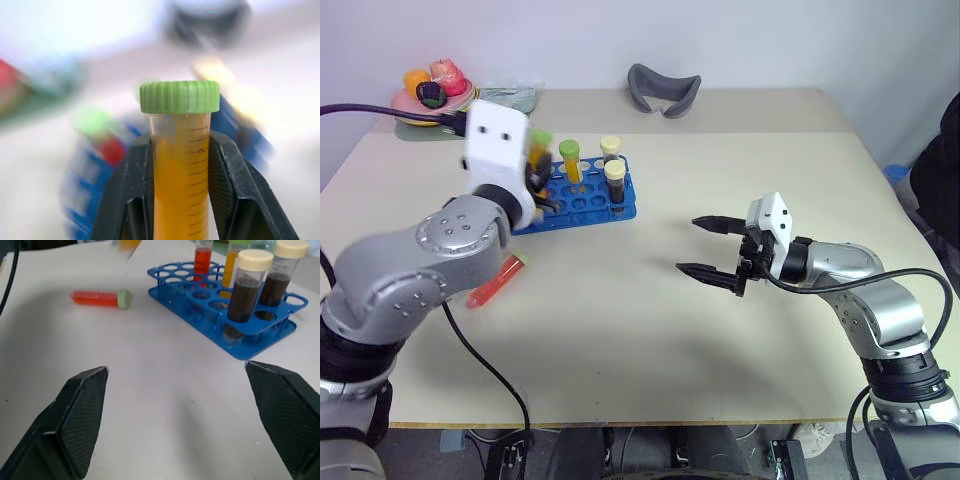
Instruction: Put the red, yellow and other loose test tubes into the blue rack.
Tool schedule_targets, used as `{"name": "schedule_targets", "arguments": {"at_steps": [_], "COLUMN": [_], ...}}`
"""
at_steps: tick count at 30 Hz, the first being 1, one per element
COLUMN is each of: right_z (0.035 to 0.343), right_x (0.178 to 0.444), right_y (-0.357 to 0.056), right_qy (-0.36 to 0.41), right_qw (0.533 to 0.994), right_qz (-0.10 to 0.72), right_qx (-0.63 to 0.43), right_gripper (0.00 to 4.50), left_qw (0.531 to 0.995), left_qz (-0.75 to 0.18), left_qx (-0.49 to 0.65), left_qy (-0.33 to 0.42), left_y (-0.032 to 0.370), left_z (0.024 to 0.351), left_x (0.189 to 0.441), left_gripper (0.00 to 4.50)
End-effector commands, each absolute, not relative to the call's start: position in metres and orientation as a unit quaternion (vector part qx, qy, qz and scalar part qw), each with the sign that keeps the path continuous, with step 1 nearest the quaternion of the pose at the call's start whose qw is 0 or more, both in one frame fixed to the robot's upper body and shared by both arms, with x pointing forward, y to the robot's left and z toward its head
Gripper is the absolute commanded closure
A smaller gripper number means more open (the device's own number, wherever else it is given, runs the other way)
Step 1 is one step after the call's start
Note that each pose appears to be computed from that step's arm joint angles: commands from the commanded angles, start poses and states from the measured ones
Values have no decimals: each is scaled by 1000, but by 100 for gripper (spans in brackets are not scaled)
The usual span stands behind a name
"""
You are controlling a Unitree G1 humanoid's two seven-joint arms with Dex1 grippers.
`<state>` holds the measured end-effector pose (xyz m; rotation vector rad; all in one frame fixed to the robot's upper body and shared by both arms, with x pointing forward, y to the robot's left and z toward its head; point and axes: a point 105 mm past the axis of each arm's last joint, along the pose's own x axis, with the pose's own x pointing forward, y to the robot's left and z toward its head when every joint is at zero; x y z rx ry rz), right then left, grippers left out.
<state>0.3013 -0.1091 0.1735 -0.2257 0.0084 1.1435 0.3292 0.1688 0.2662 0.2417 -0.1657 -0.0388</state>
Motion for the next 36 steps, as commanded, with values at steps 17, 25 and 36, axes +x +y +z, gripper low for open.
{"name": "schedule_targets", "arguments": {"at_steps": [17, 25, 36], "right_z": [209, 210, 212], "right_x": [303, 303, 304], "right_y": [-98, -99, -98], "right_qy": [-58, -57, -58], "right_qw": [871, 875, 876], "right_qz": [489, 480, 479], "right_qx": [-3, -2, -3], "right_gripper": [0, 0, 0], "left_qw": [944, 948, 950], "left_qz": [-12, -46, -63], "left_qx": [60, 35, 25], "left_qy": [-325, -314, -304], "left_y": [136, 124, 110], "left_z": [225, 207, 194], "left_x": [374, 389, 397], "left_gripper": [368, 368, 368]}}
